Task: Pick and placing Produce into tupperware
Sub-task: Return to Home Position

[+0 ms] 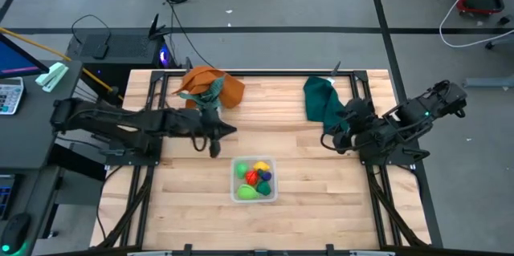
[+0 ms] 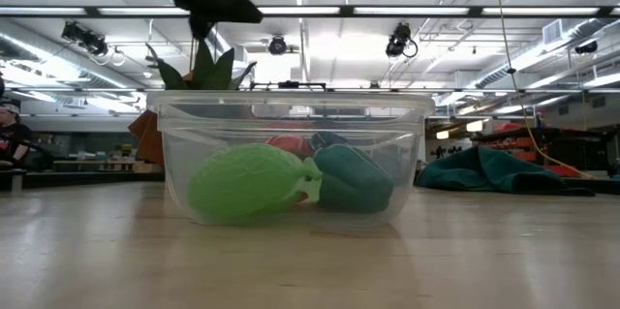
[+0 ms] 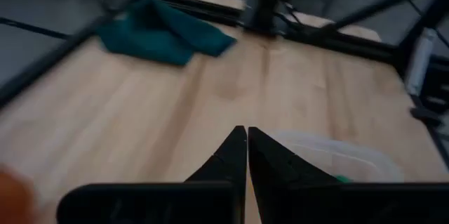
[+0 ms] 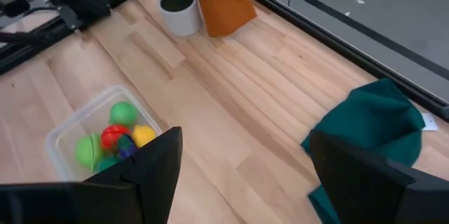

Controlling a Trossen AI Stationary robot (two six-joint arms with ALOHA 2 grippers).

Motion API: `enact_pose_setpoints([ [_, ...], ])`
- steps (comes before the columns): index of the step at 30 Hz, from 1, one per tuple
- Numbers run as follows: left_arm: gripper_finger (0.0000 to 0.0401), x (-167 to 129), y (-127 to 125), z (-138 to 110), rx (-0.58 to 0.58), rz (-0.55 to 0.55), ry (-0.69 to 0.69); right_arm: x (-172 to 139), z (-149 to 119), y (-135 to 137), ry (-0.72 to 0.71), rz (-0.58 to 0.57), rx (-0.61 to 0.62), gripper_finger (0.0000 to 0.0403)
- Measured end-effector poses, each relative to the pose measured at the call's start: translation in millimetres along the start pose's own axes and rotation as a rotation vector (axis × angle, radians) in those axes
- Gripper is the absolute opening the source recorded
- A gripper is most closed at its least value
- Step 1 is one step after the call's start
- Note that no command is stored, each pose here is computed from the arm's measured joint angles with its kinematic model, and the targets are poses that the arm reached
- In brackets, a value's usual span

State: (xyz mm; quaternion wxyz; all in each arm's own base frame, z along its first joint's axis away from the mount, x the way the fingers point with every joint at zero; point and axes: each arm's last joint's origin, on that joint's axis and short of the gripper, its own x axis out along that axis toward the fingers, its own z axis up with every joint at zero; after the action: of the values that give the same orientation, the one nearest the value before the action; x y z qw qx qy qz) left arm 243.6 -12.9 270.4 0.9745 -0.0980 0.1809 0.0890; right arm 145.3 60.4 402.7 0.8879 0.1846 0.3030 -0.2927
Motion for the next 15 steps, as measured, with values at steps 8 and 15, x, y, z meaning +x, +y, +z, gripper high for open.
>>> enact_pose_setpoints([
  [8,0.0005,-40,26,-8,-0.003,0.022,-0.106,24,3,23,-0.009,-0.043,0.033,0.0269],
  [15,0.0024,-67,40,-23,-0.031,0.034,-0.177,46,7,40,-0.013,-0.069,0.064,0.0269],
])
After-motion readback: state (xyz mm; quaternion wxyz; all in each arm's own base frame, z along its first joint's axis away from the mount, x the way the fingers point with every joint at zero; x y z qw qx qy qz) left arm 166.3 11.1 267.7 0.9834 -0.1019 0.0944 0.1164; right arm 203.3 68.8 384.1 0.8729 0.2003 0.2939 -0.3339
